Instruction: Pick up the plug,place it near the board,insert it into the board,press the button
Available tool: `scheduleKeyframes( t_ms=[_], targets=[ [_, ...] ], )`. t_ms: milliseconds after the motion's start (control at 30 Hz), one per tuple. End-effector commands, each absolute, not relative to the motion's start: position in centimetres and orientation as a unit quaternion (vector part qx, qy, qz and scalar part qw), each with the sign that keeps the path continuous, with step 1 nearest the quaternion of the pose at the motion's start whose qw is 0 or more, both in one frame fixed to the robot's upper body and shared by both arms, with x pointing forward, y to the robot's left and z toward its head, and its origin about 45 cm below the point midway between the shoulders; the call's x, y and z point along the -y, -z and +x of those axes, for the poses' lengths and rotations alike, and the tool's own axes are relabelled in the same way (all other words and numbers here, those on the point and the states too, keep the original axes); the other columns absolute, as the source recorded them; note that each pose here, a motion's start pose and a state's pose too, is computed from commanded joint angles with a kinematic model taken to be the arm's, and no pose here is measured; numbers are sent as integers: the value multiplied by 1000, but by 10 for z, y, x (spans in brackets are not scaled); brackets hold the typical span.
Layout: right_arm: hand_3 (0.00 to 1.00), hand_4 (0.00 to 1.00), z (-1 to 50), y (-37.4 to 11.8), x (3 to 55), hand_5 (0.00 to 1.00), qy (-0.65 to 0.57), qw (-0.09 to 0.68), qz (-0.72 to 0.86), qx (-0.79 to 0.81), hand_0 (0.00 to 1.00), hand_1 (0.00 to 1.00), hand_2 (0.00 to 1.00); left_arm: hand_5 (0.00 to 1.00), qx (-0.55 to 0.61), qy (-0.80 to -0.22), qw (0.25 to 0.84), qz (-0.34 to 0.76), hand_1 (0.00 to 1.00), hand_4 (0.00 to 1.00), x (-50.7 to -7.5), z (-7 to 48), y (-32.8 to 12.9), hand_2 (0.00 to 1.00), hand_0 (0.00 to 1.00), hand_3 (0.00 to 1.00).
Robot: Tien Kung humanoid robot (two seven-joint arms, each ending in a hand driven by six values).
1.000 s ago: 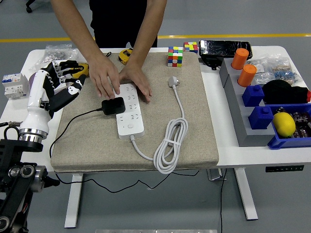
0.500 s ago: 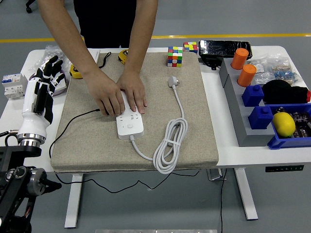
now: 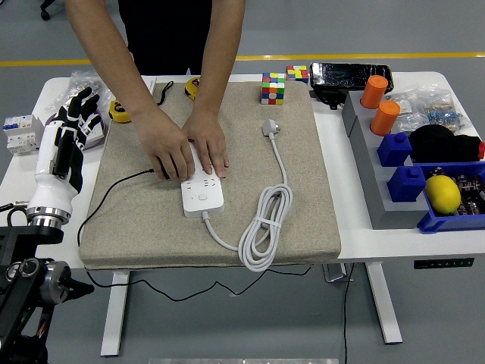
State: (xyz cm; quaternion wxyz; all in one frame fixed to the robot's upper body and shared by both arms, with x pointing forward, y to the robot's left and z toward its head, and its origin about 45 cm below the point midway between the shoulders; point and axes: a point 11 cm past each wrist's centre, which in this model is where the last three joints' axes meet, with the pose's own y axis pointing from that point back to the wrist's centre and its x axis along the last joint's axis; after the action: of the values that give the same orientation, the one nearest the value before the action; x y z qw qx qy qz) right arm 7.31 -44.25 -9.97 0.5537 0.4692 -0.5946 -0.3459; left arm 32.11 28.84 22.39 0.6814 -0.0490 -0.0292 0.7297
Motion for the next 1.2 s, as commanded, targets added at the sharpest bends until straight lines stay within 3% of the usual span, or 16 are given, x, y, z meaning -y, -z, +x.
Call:
scheduleKeyframes(
  t_ms=[967,1000,1167,1200],
  targets=[
    [784,998,73,99,444,824,345,554,468,596,829,758,754,873,49,-731,680,-17,903,998,-292,322,-222,857,870,853],
    [784,998,73,99,444,823,345,554,468,596,829,758,754,824,53,-731,680,-12,891,998,-292,322,-223,851,849,850],
    [784,998,73,99,444,823,346,554,467,596,829,758,754,824,102,-722,681,62,891,998,-296,325,-222,851,849,850],
    [784,998,73,99,444,822,346,554,468,596,827,758,754,688,113,-720,681,78,895,998,-296,326,-221,853,861,851]
  ],
)
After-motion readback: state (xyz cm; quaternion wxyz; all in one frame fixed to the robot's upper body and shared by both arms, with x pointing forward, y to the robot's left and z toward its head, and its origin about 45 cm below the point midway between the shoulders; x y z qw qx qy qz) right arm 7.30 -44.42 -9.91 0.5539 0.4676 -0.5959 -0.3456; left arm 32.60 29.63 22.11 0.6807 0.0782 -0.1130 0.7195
